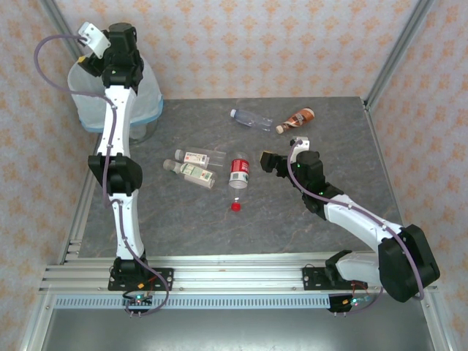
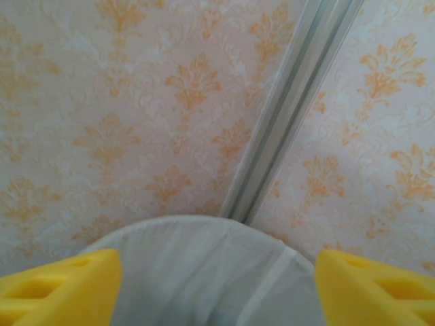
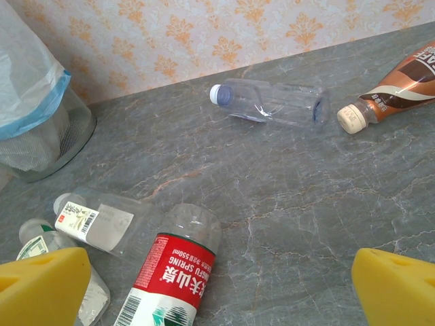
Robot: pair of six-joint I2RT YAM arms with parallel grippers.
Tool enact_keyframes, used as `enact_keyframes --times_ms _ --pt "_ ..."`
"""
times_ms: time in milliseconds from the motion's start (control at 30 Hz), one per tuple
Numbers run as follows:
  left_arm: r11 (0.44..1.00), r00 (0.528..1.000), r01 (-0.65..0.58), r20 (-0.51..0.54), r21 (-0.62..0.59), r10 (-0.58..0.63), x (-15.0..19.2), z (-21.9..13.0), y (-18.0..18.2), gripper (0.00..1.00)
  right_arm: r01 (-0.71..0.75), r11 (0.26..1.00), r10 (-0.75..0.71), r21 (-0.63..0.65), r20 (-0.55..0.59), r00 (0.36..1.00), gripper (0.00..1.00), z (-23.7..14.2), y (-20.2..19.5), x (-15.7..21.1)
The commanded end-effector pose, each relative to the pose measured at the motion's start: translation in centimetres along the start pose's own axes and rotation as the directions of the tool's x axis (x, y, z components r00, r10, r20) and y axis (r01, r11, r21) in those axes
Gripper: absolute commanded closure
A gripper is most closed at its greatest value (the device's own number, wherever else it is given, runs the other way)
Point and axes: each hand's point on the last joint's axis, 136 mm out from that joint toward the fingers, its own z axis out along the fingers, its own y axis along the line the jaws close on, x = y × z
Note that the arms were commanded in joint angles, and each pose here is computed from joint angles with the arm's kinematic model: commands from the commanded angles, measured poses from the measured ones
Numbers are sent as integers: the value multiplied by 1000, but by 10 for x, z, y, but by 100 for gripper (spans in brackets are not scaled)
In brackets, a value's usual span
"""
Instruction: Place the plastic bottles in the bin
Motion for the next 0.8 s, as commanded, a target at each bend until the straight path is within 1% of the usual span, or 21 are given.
enact_keyframes --times_ms 0,133,300,400,533,767 --pt "999 999 42 0 28 -42 -23 -7 2 15 -6 1000 6 9 15 1000 1 -1 -2 -5" --pt "993 999 43 -38 106 -39 -29 -15 -6 0 -8 1000 8 5 2 1000 1 2 -1 -2" --pt "977 996 30 -83 211 -13 -35 -27 -20 0 -3 1000 3 -4 -12 1000 1 8 2 -1" --pt "966 996 17 -89 259 6 -40 -38 -27 0 -1 1000 1 -8 -15 1000 1 10 3 -2" --pt "953 995 2 -95 304 28 -44 -53 -34 0 -2 1000 2 -10 -23 1000 1 12 4 0" --pt "925 988 -8 -143 380 67 -48 -84 -40 0 0 1000 0 7 -37 999 1 12 0 4"
